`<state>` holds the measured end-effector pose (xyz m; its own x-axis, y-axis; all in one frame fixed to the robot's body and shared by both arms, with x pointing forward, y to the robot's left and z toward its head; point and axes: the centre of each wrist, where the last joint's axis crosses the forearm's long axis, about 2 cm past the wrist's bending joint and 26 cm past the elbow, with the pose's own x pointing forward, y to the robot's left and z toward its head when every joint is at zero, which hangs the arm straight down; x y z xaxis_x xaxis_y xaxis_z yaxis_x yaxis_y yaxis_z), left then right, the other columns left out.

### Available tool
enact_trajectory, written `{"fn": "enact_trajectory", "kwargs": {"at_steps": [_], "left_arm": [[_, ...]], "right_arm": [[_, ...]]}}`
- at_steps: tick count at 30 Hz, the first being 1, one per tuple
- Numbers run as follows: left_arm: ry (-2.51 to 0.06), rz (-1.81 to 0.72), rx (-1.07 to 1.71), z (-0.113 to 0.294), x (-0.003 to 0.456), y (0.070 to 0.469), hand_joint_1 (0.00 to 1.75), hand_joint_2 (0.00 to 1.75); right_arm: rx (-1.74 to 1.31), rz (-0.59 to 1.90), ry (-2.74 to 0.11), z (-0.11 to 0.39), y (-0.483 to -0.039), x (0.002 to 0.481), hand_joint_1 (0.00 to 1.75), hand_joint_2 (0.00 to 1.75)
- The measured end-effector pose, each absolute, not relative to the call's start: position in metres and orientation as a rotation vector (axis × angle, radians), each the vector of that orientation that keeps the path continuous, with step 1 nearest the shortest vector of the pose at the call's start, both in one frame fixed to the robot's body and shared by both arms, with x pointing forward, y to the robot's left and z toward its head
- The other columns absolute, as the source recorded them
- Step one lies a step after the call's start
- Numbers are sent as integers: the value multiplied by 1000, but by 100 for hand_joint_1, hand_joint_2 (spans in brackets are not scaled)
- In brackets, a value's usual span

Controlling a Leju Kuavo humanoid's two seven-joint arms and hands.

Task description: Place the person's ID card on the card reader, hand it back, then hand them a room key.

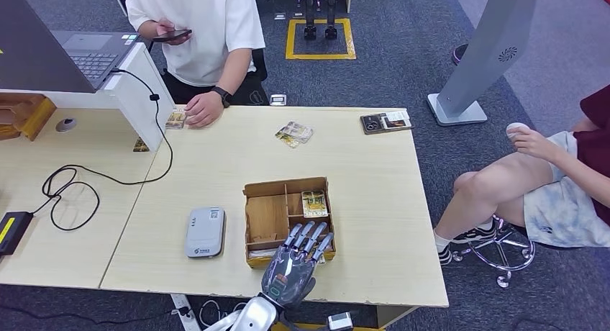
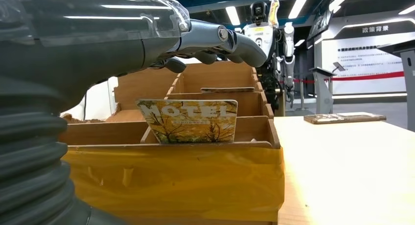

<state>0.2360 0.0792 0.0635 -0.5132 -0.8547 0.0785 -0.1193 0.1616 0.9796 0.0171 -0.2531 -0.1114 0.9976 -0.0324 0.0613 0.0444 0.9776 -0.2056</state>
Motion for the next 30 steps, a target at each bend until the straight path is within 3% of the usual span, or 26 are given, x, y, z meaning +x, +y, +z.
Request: {"fn": "enact_trajectory", "kwargs": {"at_steps": [4,5,8,9,30], "left_arm": [[-1774,-1393,928,63,234,79,6,175],[-1777,-1387,924,63,233,79,31,175],[-1797,-1358,900,64,233,78,156,175],[-1809,-1347,891,65,233,78,174,175],[-1907,-1253,829,72,235,79,175,175]], "right_arm": [[-211,-39,-57,-111,-253,17,0,175],[-211,-39,-57,-111,-253,17,0,175],[-213,-40,-57,-111,-253,17,0,175],[-213,-40,-57,-111,-253,17,0,175],[-217,-40,-58,-111,-253,17,0,175]]}}
